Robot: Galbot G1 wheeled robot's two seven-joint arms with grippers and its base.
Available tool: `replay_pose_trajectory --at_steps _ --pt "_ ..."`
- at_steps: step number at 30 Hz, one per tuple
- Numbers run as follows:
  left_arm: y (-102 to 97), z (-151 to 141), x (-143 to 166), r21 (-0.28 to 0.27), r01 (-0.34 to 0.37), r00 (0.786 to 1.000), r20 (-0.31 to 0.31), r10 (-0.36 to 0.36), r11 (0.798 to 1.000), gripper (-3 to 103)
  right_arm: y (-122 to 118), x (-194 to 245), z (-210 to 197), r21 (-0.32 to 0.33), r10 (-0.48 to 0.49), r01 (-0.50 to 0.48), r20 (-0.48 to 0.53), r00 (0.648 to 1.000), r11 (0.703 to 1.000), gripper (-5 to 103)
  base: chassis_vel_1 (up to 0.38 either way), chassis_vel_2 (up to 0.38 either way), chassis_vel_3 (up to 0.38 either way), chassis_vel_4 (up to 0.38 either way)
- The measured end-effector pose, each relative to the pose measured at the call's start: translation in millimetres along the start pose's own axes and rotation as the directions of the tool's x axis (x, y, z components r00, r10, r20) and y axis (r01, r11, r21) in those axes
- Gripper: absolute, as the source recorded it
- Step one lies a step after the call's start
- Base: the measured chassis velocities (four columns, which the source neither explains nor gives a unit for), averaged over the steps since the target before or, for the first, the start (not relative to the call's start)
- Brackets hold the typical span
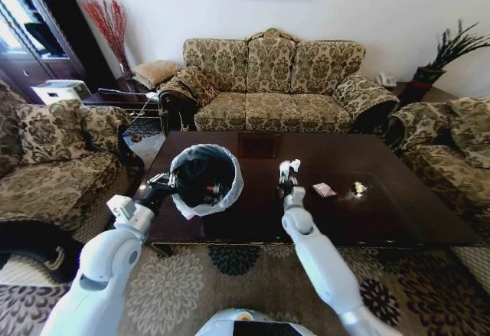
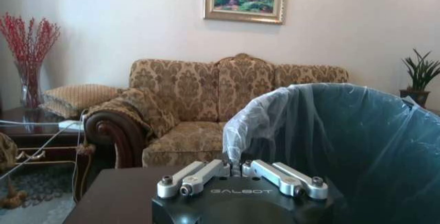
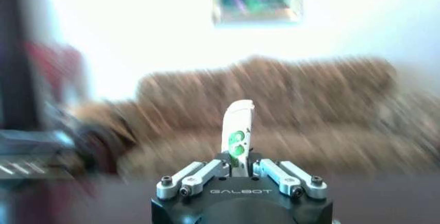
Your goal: Move to the front of the table and place the trash on the table into the trash bin.
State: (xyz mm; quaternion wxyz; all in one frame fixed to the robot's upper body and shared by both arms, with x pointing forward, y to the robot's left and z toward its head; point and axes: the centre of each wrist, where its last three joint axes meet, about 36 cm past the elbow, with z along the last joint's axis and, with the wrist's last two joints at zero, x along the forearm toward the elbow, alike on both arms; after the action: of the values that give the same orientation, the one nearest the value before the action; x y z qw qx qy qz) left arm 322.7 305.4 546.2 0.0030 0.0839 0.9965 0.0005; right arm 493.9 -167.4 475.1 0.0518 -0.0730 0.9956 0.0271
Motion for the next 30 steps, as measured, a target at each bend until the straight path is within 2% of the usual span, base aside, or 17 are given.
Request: replay_pose_trajectory --at_steps 2,3,5,6,7,9,10,11,13,14,15,17,21,25,30 --pt "-1.8 1 0 0.003 -0.004 1.0 -0.003 0.004 1.0 3 4 3 -58 0.021 -0.125 0.124 0.084 0.989 0.992 6 0.0 0.0 0.0 0.0" --pt "-1.8 1 0 0.003 -0.004 1.0 -0.003 0.004 1.0 3 4 3 -58 0.021 -0.125 0.124 0.084 0.989 0.992 6 0.0 0.0 0.0 0.0" --pt "-3.5 1 0 0.001 -0.014 1.0 -0.006 0.014 1.0 3 12 12 -102 0.042 -0.245 0.242 0.134 0.96 0.969 6 0.0 0.0 0.0 0.0" --pt "-3.9 2 0 -0.002 -0.017 1.0 -0.009 0.017 1.0 3 18 16 -121 0.049 -0.318 0.314 0.142 0.937 0.948 6 0.0 0.0 0.0 0.0" --pt "-3.9 2 0 -0.002 -0.017 1.0 -0.009 0.017 1.0 3 18 16 -121 0.049 -0.318 0.314 0.142 0.937 0.948 6 0.0 0.0 0.0 0.0" --pt "-4.3 2 1 -0.004 -0.016 1.0 -0.011 0.016 1.0 3 32 21 -147 0.056 -0.432 0.429 0.15 0.889 0.902 5 0.0 0.0 0.0 0.0" --pt "-4.3 2 1 -0.004 -0.016 1.0 -0.011 0.016 1.0 3 32 21 -147 0.056 -0.432 0.429 0.15 0.889 0.902 5 0.0 0.0 0.0 0.0" --pt "-5.0 1 2 -0.005 -0.014 1.0 -0.01 0.014 1.0 3 55 30 -179 0.05 -0.567 0.567 0.154 0.809 0.822 5 0.0 0.0 0.0 0.0" --pt "-5.7 1 2 -0.004 -0.012 1.0 -0.01 0.012 1.0 3 95 45 -198 0.031 -0.706 0.707 0.107 0.7 0.706 5 0.0 0.0 0.0 0.0" --pt "-5.7 1 2 -0.004 -0.012 1.0 -0.01 0.012 1.0 3 95 45 -198 0.031 -0.706 0.707 0.107 0.7 0.706 5 0.0 0.0 0.0 0.0" --pt "-6.1 1 2 -0.004 -0.012 1.0 -0.009 0.012 1.0 3 108 53 -198 0.022 -0.738 0.738 0.071 0.671 0.674 5 0.0 0.0 0.0 0.0" --pt "-6.6 0 3 -0.004 -0.013 1.0 -0.007 0.013 1.0 3 123 63 -193 0.024 -0.768 0.767 0.011 0.641 0.641 5 0.0 0.0 0.0 0.0" --pt "-6.3 -2 4 -0.007 -0.013 1.0 -0.006 0.013 1.0 3 124 71 -180 0.044 -0.771 0.773 -0.05 0.635 0.633 5 0.0 0.0 0.0 0.0" --pt "-5.3 -2 4 -0.007 -0.009 1.0 -0.006 0.009 1.0 3 113 80 -170 0.045 -0.757 0.762 -0.09 0.647 0.646 5 0.0 0.0 0.0 0.0" --pt "-4.1 2 2 0.003 -0.001 1.0 -0.012 0.001 1.0 3 102 85 -157 0.081 -0.731 0.741 -0.125 0.671 0.667 3 0.0 0.0 0.0 0.0"
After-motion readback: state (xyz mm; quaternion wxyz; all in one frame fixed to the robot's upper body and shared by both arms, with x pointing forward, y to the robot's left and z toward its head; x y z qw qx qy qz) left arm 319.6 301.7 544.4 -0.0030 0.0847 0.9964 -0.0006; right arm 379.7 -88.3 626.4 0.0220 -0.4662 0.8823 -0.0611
